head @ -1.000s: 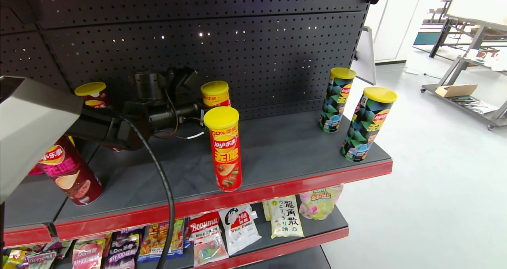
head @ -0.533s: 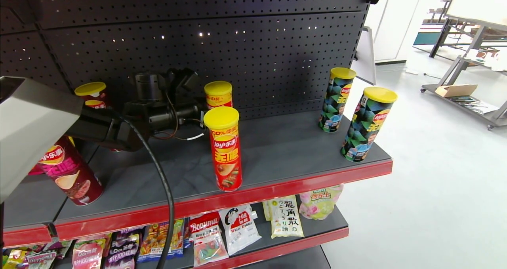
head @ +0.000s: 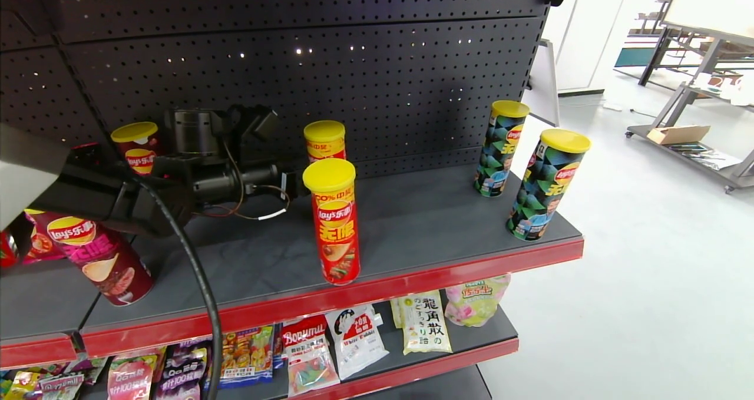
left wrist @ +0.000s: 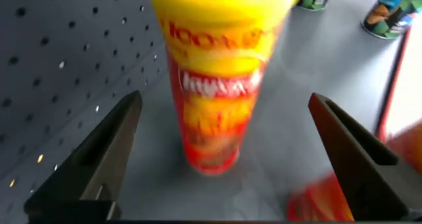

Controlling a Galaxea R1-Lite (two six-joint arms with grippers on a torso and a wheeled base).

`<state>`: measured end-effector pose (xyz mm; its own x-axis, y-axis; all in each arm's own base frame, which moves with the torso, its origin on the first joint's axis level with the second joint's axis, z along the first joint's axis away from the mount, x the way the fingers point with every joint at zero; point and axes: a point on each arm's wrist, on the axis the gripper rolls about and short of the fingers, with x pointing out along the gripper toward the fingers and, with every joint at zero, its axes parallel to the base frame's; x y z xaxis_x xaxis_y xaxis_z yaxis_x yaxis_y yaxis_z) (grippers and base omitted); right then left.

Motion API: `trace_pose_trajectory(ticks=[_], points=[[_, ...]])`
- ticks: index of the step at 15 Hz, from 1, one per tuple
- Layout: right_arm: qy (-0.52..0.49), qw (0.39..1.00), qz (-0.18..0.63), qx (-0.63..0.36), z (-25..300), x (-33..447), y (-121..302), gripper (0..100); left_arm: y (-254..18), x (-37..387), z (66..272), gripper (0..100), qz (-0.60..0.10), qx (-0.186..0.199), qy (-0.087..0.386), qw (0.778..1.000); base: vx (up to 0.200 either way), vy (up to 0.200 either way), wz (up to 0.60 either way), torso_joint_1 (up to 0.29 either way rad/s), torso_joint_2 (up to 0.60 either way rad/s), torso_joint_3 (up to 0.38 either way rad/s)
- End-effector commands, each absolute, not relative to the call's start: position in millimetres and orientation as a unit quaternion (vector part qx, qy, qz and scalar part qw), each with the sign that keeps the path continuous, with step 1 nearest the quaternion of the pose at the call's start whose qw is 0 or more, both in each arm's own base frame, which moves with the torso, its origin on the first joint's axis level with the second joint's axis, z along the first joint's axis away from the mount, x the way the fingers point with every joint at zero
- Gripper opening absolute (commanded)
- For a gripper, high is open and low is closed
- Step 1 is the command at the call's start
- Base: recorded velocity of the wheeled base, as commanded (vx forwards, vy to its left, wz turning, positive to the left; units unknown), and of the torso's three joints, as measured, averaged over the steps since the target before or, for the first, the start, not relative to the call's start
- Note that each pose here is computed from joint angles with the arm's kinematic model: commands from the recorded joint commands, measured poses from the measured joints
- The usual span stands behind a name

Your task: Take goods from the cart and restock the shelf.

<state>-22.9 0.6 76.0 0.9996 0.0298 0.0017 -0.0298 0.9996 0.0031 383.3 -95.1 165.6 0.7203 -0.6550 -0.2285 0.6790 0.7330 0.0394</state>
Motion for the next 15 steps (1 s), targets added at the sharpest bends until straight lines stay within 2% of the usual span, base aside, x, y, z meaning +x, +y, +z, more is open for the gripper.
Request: trace_pose_trajectory(ticks=[1, 2, 6, 9, 10, 11, 12, 13, 14, 15], points=[[0.0, 1.0, 0.015, 0.002, 76, -23, 1, 100, -82, 358, 183, 100, -0.351, 0.061, 0.093, 0.93, 0.0, 0.0, 0.0, 0.0, 0.0, 0.0], [0.0, 1.0, 0.015, 0.002, 76, -23, 1, 100, -80, 351, 181, 100, -0.35, 0.06, 0.1, 0.93, 0.0, 0.0, 0.0, 0.0, 0.0, 0.0], [0.0, 1.0, 0.015, 0.002, 76, -23, 1, 100, -53, 270, 186, 100, -0.312, 0.055, 0.13, 0.939, 0.0, 0.0, 0.0, 0.0, 0.0, 0.0], [0.0, 1.0, 0.015, 0.002, 76, -23, 1, 100, -31, 187, 200, 100, -0.197, 0.073, 0.152, 0.966, 0.0, 0.0, 0.0, 0.0, 0.0, 0.0], [0.0, 1.0, 0.015, 0.002, 76, -23, 1, 100, -23, 136, 210, 100, -0.159, 0.082, 0.161, 0.971, 0.0, 0.0, 0.0, 0.0, 0.0, 0.0], [0.0, 1.0, 0.015, 0.002, 76, -23, 1, 100, -18, 106, 213, 100, -0.154, 0.077, 0.158, 0.972, 0.0, 0.0, 0.0, 0.0, 0.0, 0.0], [0.0, 1.0, 0.015, 0.002, 76, -23, 1, 100, -16, 91, 214, 100, -0.149, 0.067, 0.145, 0.976, 0.0, 0.0, 0.0, 0.0, 0.0, 0.0], [0.0, 1.0, 0.015, 0.002, 76, -23, 1, 100, -12, 68, 215, 100, -0.136, 0.026, 0.11, 0.984, 0.0, 0.0, 0.0, 0.0, 0.0, 0.0], [0.0, 1.0, 0.015, 0.002, 76, -23, 1, 100, -11, 60, 216, 100, -0.133, 0.01, 0.097, 0.986, 0.0, 0.0, 0.0, 0.0, 0.0, 0.0], [0.0, 1.0, 0.015, 0.002, 76, -23, 1, 100, -8, 36, 213, 100, -0.128, -0.038, 0.062, 0.989, 0.0, 0.0, 0.0, 0.0, 0.0, 0.0]])
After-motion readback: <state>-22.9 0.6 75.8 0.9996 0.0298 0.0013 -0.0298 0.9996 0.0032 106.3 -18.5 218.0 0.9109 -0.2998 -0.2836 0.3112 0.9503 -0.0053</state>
